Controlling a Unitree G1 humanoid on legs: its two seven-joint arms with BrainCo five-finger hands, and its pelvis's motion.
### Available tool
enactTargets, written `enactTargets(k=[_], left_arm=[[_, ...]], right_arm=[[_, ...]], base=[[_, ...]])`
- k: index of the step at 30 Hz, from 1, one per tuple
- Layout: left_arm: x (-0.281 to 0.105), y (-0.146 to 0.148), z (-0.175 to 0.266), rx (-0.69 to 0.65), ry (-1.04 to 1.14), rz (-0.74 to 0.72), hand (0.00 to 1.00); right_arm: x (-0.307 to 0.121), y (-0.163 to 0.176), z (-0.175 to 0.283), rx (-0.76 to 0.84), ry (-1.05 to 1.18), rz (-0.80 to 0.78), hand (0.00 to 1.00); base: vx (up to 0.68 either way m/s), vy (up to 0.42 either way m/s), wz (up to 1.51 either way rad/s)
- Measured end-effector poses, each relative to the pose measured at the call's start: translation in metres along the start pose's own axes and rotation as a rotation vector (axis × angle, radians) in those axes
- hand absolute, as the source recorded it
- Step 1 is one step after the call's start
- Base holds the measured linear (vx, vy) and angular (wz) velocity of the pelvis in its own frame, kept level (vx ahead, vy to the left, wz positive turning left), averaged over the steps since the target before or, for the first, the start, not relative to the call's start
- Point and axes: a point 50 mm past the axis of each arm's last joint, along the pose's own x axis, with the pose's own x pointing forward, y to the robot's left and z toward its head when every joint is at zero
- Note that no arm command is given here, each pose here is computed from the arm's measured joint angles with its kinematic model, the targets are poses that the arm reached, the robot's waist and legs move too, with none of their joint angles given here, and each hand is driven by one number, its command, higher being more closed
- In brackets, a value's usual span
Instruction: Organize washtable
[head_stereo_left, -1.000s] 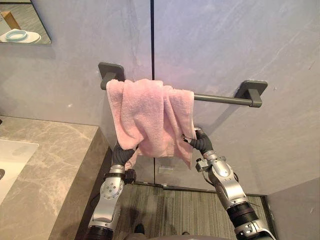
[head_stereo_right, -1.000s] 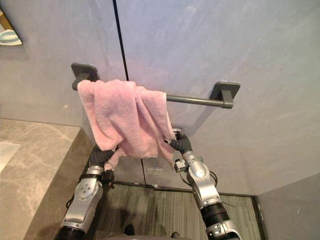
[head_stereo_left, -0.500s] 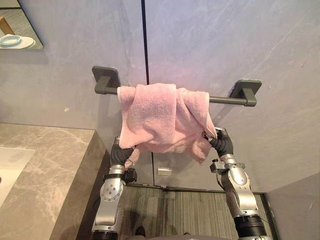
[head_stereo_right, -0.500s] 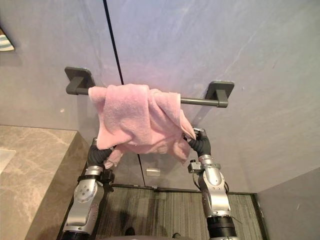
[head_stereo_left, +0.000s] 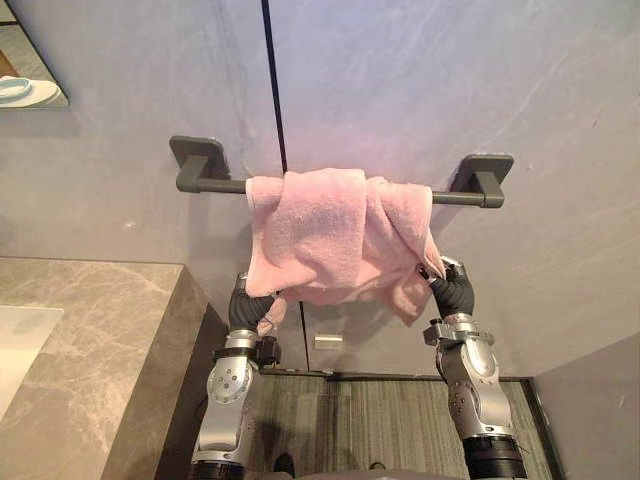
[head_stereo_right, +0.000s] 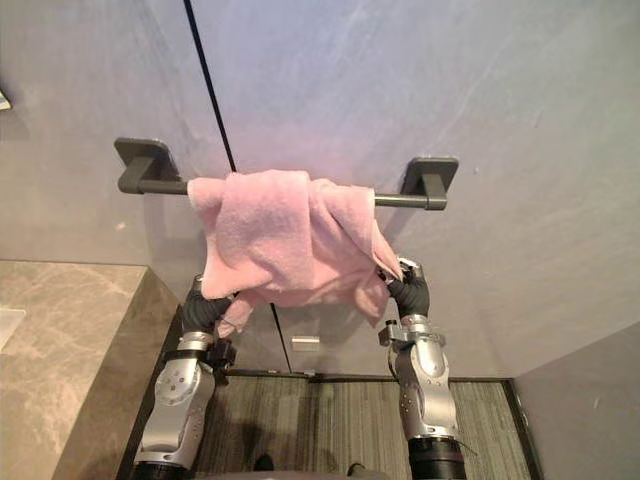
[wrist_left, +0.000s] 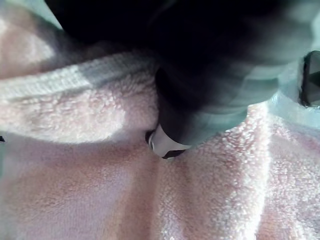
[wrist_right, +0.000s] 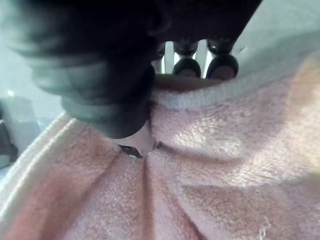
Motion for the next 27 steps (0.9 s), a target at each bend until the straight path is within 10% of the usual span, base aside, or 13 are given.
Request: enactTargets(k=[27], left_arm=[[-0.008,-0.002,-0.042,-0.024,0.188,-0.007,1.00]], right_arm=[[0.008,-0.006,-0.022,-0.013,0.068,-0.110,1.00]], base=[[0.00,0.000,0.00]])
